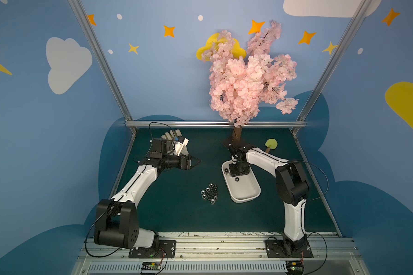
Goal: Put the nuts on the desktop into the storage box
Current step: Place the nut in the storage box, then pick up the nut from the center of the board.
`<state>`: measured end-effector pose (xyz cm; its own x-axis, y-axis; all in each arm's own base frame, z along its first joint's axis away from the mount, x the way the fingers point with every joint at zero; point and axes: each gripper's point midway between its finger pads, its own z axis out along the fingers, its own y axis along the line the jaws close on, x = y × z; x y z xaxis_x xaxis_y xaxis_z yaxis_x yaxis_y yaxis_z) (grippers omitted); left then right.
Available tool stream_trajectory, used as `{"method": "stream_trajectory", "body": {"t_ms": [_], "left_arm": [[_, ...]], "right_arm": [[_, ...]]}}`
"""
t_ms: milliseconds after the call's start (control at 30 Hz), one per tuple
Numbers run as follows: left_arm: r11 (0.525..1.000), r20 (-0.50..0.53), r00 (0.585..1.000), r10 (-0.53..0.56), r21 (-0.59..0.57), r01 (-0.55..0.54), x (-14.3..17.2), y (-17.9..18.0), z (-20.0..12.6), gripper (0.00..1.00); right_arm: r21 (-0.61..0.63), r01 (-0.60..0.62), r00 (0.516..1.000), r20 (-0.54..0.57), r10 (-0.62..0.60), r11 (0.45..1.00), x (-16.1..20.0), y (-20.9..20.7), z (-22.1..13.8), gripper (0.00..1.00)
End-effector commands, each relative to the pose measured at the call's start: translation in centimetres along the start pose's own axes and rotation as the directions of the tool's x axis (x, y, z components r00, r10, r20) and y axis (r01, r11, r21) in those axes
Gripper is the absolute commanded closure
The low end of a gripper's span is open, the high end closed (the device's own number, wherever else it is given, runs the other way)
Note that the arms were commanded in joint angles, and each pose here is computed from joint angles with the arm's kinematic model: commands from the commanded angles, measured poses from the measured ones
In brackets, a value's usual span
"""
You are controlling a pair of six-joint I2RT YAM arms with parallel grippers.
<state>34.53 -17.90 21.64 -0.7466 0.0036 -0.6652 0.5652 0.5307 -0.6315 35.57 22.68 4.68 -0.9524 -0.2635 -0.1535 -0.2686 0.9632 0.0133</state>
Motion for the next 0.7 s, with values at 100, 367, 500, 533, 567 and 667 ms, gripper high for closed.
{"method": "stream_trajectory", "body": {"t_ms": [100, 367, 500, 533, 567, 667], "left_arm": [[0.995, 0.016, 0.998, 0.056, -0.080, -0.054, -0.6, 0.0, -0.9, 0.00], [0.993, 0.048, 0.997, 0.066, -0.098, -0.061, -1.2, -0.1, -1.7, 0.00], [0.993, 0.075, 0.995, 0.067, -0.105, -0.059, -1.6, -0.1, -2.4, 0.00], [0.993, 0.083, 0.994, 0.068, -0.103, -0.060, -1.7, -0.2, -2.6, 0.00], [0.993, 0.091, 0.993, 0.071, -0.105, -0.061, -1.8, -0.3, -2.7, 0.00], [0.993, 0.104, 0.992, 0.069, -0.101, -0.059, -1.9, -0.3, -2.9, 0.00]], "right_arm": [[-0.030, 0.060, 0.983, 0.178, -0.053, 0.998, -1.6, 1.9, -8.4, 0.41], [-0.138, 0.184, 0.964, 0.217, -0.152, 0.973, -0.6, 9.6, -9.9, 0.42], [-0.155, 0.231, 0.965, 0.166, -0.205, 0.960, 0.3, 13.3, -6.9, 0.42], [-0.154, 0.240, 0.964, 0.152, -0.217, 0.958, 0.4, 14.0, -6.1, 0.42], [-0.154, 0.244, 0.965, 0.137, -0.224, 0.957, 0.4, 14.5, -5.4, 0.42], [-0.145, 0.247, 0.968, 0.077, -0.238, 0.958, 0.7, 15.3, -3.2, 0.42]]}}
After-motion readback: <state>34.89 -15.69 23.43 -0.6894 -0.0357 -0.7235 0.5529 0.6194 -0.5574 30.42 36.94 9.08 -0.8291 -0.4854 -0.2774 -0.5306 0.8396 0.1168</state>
